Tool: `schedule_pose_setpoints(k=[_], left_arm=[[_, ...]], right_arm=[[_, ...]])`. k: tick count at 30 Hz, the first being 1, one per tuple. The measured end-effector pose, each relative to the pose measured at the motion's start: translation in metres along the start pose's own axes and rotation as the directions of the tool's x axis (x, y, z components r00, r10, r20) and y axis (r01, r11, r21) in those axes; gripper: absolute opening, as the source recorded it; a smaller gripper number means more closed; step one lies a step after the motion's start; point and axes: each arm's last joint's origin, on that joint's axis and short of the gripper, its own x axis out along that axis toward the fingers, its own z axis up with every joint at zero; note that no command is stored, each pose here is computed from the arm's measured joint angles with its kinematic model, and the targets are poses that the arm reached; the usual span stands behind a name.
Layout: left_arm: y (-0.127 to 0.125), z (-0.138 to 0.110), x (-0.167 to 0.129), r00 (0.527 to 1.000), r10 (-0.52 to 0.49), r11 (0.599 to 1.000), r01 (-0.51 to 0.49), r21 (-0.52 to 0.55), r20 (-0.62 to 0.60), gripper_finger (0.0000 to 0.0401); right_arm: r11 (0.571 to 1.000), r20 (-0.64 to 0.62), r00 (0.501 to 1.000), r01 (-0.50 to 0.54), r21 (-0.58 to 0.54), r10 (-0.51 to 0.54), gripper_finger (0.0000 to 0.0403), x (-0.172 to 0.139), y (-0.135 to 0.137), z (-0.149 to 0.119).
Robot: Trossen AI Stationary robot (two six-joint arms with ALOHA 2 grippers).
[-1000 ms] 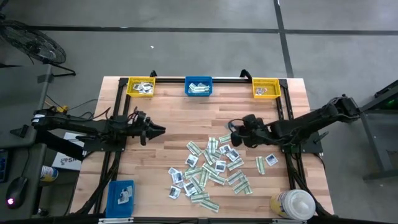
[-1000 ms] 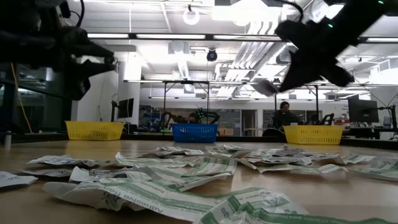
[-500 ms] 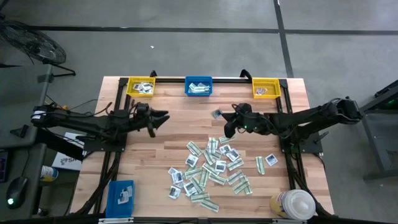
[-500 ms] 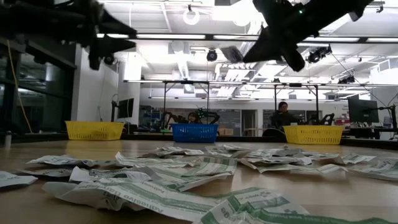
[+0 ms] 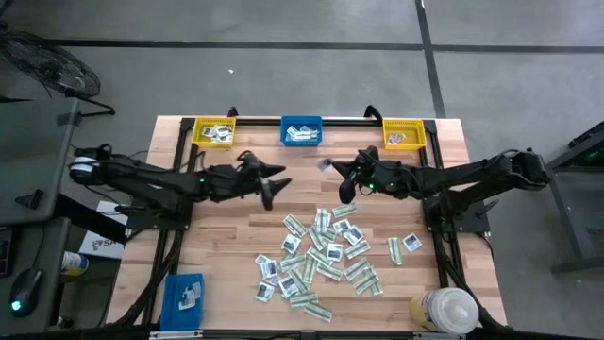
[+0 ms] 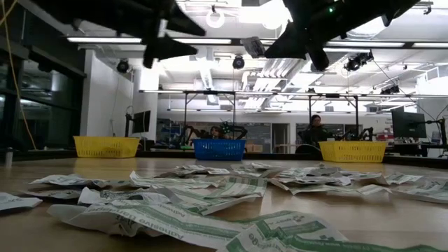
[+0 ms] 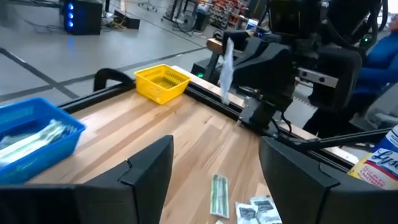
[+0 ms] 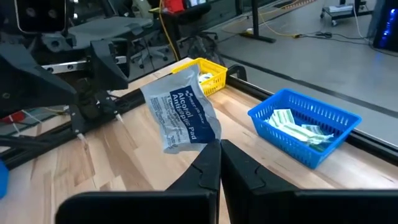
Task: Pick & Place First Aid Supplies
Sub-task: Put the blue alcohol pad into the bottom blue bin
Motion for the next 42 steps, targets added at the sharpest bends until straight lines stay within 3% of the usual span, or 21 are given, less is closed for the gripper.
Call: schedule_pose_setpoints(k=[13, 24, 28, 37, 42], left_arm=[[-0.032, 0.013, 0.058, 1.000, 0.001, 0.999, -0.001, 0.033, 0.005, 0.0237], [-0.039, 0.011, 0.078, 0.998, 0.060, 0.997, -0.060, 0.041, 0.011, 0.0228], [-0.039, 0.011, 0.078, 0.998, 0.062, 0.997, -0.063, 0.042, 0.008, 0.0183], [-0.036, 0.004, 0.078, 0.995, 0.083, 0.996, -0.080, 0.041, -0.061, 0.0017], [-0.036, 0.004, 0.078, 0.993, 0.100, 0.994, -0.097, 0.045, -0.061, 0.0005]], right_arm=[[0.998, -0.024, 0.999, -0.043, -0.047, 0.042, 0.0000, 0.000, 0.000, -0.001], [0.993, -0.054, 0.993, -0.105, -0.055, 0.102, 0.0000, 0.000, 0.002, -0.002], [0.992, -0.059, 0.992, -0.117, -0.054, 0.114, 0.0000, 0.000, 0.002, -0.002], [0.987, -0.067, 0.988, -0.141, -0.072, 0.136, 0.0000, 0.000, 0.003, -0.002], [0.986, -0.068, 0.987, -0.149, -0.077, 0.144, 0.0000, 0.000, 0.003, -0.002]])
